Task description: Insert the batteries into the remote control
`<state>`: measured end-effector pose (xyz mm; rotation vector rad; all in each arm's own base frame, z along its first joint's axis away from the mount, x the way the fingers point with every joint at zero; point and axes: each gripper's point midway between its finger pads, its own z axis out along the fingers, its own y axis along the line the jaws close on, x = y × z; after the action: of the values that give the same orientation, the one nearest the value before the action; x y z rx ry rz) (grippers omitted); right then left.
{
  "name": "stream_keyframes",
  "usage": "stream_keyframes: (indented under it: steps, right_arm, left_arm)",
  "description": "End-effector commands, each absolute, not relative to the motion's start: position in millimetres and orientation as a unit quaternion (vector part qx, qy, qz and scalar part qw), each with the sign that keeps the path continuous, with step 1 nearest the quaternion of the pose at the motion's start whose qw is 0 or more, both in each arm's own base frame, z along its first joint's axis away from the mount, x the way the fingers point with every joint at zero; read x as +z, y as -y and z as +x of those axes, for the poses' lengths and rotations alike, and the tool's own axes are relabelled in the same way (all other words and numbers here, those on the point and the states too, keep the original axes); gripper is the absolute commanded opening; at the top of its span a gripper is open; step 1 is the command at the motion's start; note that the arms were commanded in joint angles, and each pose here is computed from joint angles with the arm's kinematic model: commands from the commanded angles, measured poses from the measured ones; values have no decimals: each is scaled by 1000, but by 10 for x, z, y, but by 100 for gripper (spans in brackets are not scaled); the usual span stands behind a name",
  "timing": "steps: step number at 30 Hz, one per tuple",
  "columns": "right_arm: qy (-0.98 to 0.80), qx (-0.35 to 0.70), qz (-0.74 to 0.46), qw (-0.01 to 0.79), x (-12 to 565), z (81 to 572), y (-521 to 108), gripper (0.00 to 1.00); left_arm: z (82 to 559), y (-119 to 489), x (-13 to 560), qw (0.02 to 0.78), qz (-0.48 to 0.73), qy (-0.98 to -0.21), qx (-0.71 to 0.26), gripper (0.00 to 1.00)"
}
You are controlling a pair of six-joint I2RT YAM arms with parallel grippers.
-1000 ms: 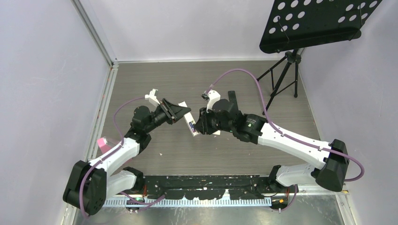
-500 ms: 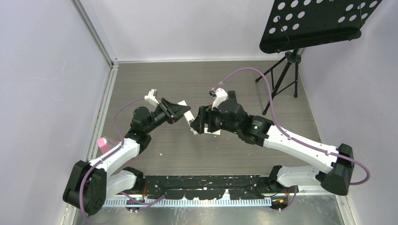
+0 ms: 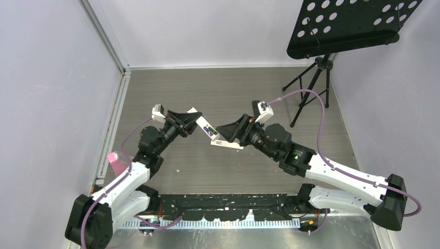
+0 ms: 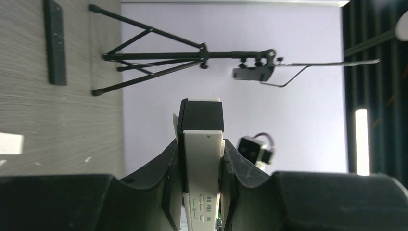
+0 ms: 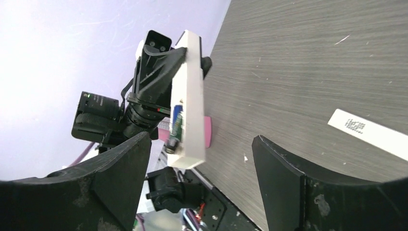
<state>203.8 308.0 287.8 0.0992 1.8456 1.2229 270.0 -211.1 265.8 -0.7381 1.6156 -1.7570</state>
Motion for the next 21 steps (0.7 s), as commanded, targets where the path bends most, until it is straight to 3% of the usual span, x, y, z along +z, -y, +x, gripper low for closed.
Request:
stream_keyframes:
  steps: [1,8,18,21]
  right_arm:
    - [-685,578,85,435,3256,2011,-3175,82]
    - [-668,610,96,415,3344,2015,-3304,81]
    - [-676,612,103,398,3251,2049,-3410,58]
    - [-676,613,106,396,3250,2057,-3414,56]
  left_arm:
    - [2728,1973,2913,304,-335,-557,-696,0]
    - [2698,1945,3012,298,-340,-539,-711,0]
    - [2682,1964,3007,294,-334,-540,-714,0]
    - [2676,1957,3039,296,-331,-534,-719,0]
